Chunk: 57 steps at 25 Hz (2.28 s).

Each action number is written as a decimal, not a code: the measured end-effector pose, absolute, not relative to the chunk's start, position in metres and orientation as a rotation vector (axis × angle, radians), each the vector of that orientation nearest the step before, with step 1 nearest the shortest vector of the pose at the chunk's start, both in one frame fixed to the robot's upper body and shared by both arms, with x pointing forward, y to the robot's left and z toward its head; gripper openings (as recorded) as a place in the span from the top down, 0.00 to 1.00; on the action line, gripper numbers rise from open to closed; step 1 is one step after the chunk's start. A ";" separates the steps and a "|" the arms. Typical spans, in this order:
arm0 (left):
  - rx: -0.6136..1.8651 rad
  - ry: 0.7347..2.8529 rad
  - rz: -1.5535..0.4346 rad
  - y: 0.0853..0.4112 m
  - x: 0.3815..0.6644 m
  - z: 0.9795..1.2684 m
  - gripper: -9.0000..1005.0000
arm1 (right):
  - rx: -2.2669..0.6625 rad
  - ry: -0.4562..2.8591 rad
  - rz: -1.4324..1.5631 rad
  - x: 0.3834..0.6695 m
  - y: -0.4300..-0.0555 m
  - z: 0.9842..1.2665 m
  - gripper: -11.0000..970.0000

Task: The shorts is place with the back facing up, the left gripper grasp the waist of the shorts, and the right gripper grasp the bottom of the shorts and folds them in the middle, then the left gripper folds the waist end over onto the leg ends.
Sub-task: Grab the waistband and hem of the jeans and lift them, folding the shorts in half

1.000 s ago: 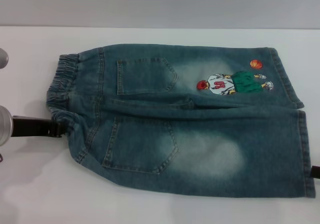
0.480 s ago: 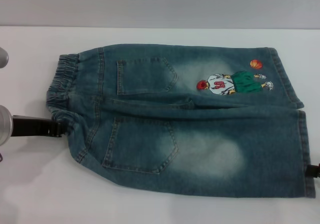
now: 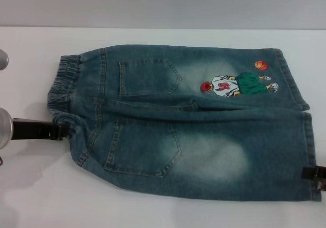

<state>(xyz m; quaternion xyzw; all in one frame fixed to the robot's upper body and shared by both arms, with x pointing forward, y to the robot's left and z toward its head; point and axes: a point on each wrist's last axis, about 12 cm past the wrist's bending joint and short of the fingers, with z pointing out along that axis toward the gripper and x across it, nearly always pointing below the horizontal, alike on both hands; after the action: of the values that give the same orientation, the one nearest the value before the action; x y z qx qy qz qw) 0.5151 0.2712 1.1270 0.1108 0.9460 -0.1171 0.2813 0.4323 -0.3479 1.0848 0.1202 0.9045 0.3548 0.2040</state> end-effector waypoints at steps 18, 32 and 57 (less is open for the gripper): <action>0.299 2.538 -0.318 0.271 0.515 1.126 0.85 | 0.373 2.523 0.951 0.426 -0.357 1.085 0.31; 0.296 2.540 -0.317 0.271 0.515 1.126 0.85 | 0.371 2.531 0.958 0.428 -0.354 1.081 0.31; 0.302 2.536 -0.317 0.270 0.516 1.126 0.85 | 0.384 2.526 0.920 0.428 -0.358 1.081 0.31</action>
<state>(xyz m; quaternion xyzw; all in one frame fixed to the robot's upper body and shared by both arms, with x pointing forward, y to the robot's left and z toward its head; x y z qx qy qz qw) 0.5162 0.2700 1.1263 0.1125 0.9459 -0.1184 0.2802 0.4282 -0.3576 1.0808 0.1382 0.9092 0.3311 0.2114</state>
